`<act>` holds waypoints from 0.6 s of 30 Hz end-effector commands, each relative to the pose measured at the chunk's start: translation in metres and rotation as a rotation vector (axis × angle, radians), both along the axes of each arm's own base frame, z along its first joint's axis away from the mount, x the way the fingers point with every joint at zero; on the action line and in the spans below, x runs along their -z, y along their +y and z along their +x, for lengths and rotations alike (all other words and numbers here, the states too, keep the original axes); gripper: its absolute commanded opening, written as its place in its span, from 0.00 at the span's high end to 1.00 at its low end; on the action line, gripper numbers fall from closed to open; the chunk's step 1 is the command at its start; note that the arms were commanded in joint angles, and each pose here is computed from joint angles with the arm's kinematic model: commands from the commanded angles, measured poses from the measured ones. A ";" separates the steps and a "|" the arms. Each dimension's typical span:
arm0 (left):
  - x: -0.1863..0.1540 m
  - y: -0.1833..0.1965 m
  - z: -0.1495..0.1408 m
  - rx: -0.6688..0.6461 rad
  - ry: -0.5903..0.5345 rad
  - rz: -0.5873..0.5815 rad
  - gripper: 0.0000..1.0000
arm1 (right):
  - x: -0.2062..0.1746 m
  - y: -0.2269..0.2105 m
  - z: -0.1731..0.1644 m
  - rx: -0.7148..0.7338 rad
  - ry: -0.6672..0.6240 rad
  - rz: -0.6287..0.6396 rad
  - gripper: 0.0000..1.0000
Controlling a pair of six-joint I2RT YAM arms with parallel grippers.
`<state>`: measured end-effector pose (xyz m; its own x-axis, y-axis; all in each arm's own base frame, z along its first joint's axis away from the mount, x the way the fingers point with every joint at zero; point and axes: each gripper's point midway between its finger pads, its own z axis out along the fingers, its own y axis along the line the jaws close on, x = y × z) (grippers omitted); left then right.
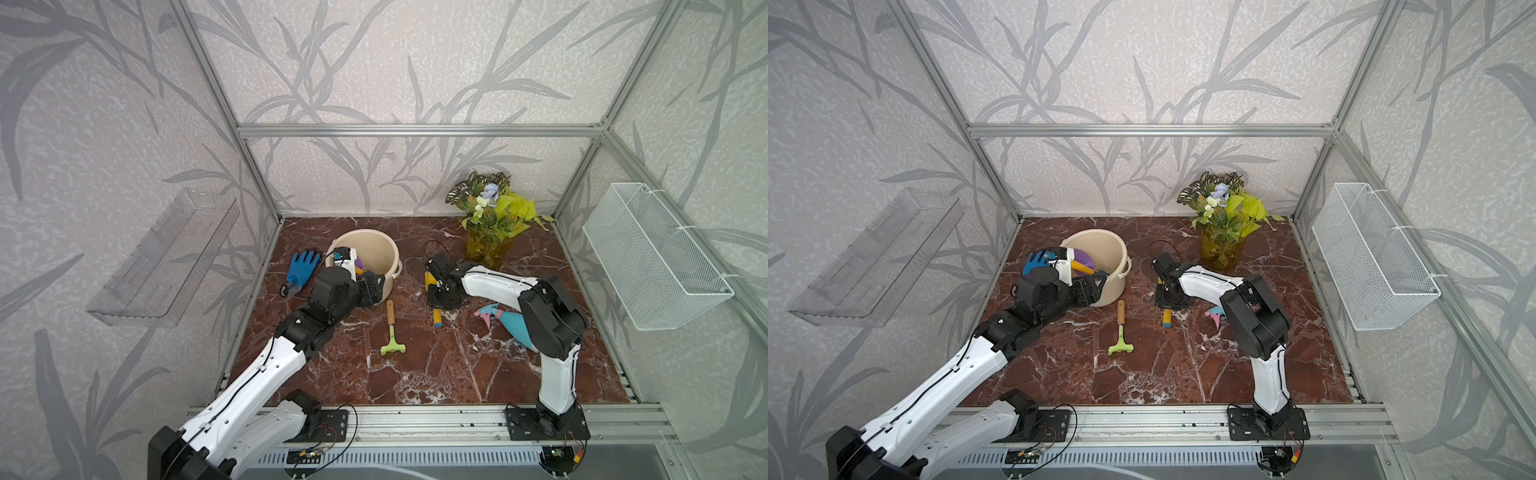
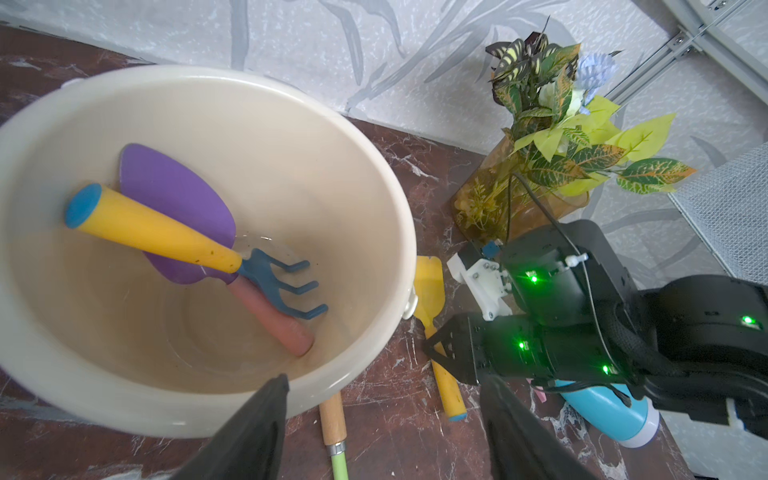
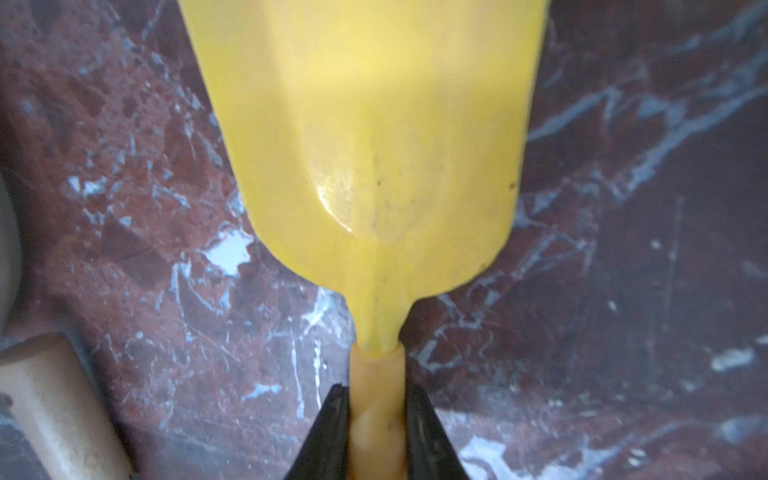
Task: Organize the gardening tools
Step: Pick up the gardening tool from the center of the board.
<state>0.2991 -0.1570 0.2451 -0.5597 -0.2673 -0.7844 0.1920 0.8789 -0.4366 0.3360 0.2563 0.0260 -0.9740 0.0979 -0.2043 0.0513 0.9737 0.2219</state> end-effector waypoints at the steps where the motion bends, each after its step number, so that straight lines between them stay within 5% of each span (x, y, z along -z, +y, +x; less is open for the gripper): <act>1: -0.018 -0.002 0.004 0.008 -0.034 -0.002 0.27 | -0.046 0.004 0.009 -0.043 -0.149 0.057 0.96; 18: -0.058 -0.045 0.007 0.205 -0.079 -0.139 0.17 | -0.185 0.050 -0.032 -0.413 -0.671 0.185 0.96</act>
<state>0.3067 -0.1862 0.2809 -0.5632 -0.2604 -0.7842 0.3133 0.8109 -0.4942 0.3089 0.2948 0.1780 -0.7375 -0.1166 -0.6652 -0.3987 0.8702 0.2894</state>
